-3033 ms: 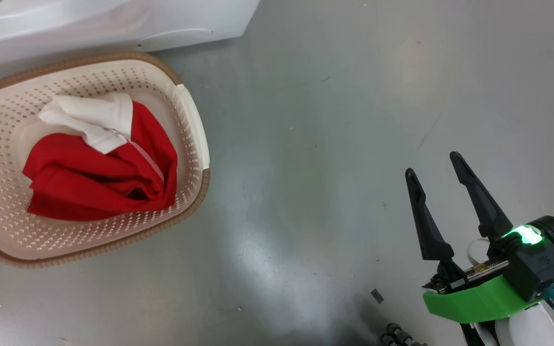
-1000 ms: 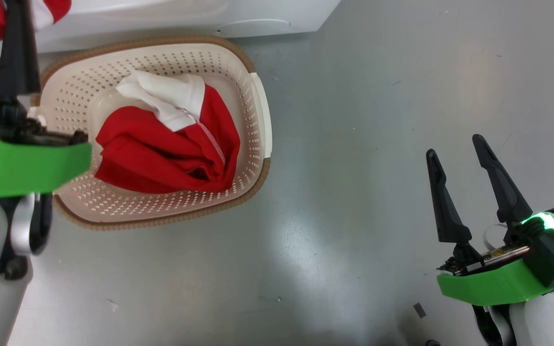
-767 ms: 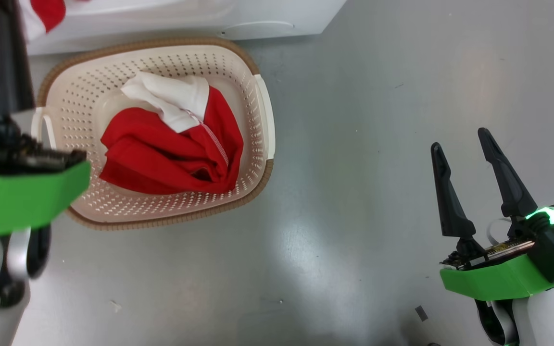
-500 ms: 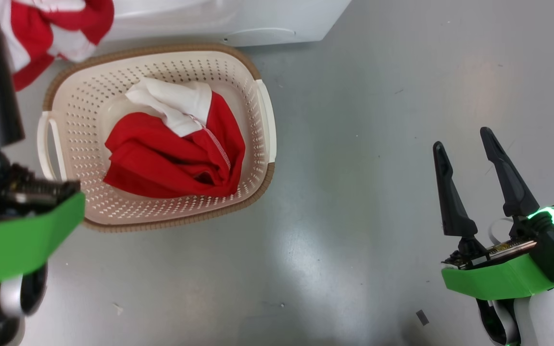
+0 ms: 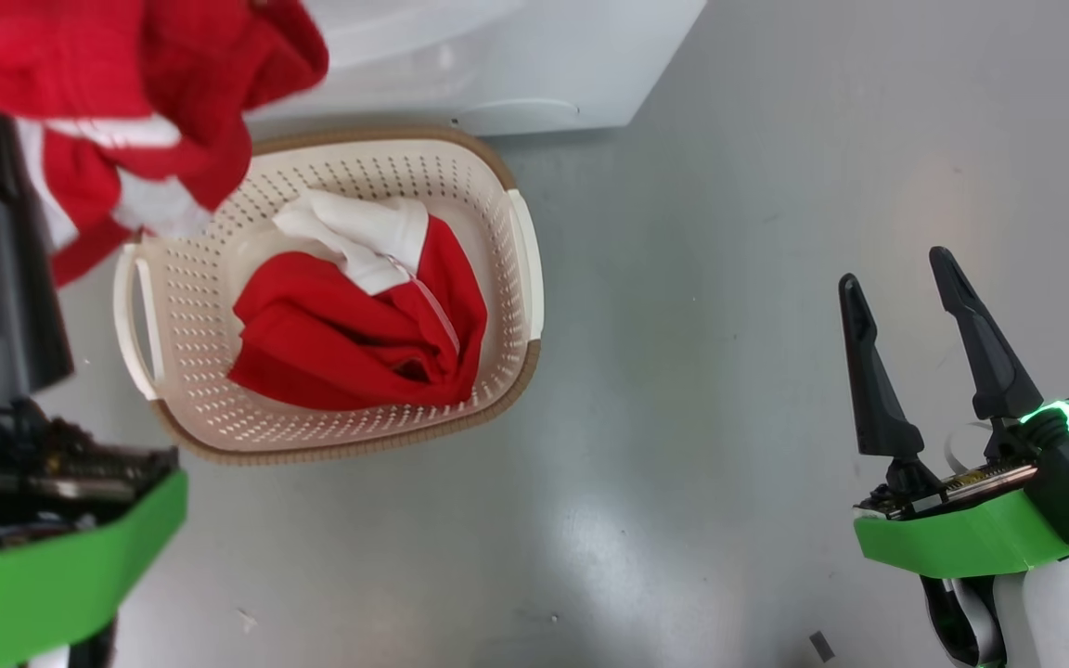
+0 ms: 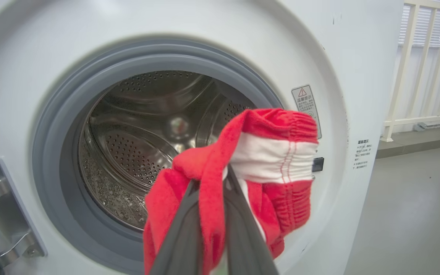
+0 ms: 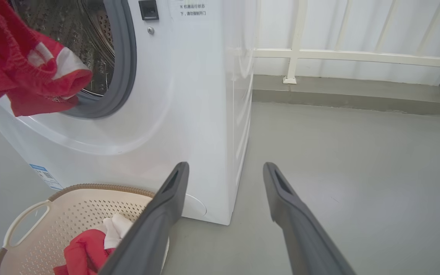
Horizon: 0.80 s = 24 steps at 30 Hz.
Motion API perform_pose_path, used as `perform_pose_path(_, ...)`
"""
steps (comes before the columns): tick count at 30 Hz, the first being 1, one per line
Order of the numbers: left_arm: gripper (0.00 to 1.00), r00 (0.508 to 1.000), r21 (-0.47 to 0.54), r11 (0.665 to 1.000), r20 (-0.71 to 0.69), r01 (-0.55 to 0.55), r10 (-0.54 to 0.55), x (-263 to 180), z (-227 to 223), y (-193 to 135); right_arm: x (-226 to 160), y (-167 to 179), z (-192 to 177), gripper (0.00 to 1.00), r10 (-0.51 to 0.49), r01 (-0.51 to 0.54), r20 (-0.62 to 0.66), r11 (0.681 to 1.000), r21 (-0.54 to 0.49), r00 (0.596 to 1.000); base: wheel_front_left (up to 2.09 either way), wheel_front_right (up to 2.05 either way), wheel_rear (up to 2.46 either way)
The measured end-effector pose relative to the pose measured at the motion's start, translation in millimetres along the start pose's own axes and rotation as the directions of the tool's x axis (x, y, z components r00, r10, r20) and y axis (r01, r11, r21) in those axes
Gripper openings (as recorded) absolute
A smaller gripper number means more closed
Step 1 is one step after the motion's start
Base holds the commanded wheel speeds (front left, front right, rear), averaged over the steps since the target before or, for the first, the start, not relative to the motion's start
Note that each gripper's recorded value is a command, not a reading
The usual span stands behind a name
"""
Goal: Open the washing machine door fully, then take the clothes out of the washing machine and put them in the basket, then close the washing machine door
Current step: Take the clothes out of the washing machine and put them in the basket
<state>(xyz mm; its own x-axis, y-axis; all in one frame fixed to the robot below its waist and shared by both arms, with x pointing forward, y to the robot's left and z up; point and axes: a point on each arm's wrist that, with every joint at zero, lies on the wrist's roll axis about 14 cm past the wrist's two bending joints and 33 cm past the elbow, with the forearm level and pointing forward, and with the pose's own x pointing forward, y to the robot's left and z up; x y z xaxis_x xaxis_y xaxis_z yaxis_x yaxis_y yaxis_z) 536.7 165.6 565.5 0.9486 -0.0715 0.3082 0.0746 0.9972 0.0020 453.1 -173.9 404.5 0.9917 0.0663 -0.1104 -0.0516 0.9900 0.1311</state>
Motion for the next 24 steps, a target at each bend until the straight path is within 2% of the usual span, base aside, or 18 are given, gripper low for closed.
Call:
perform_pose_path(11, 0.00, 0.995, -0.062, 0.998, -0.104, -0.014, 0.007, -33.1, -9.5, -12.9, -10.0, 5.4, 18.5, 1.00, 0.010, -0.010, 0.037, 1.000, 0.002, 0.999, 0.00, 0.00, 0.00)
perform_pose_path(19, 0.00, 0.959, -0.105, 0.994, -0.285, -0.041, 0.010, -57.3, -60.4, -28.0, -16.9, 7.1, 25.7, 1.00, 0.012, -0.012, 0.048, 1.000, 0.002, 0.999, 0.00, 0.00, 0.00)
perform_pose_path(24, 0.00, 0.906, -0.124, 0.991, -0.423, -0.049, -0.009, -80.0, -104.3, -39.4, -19.3, 7.5, 30.7, 1.00, 0.012, -0.012, 0.059, 1.000, 0.000, 0.998, 0.00, 0.00, 0.00)
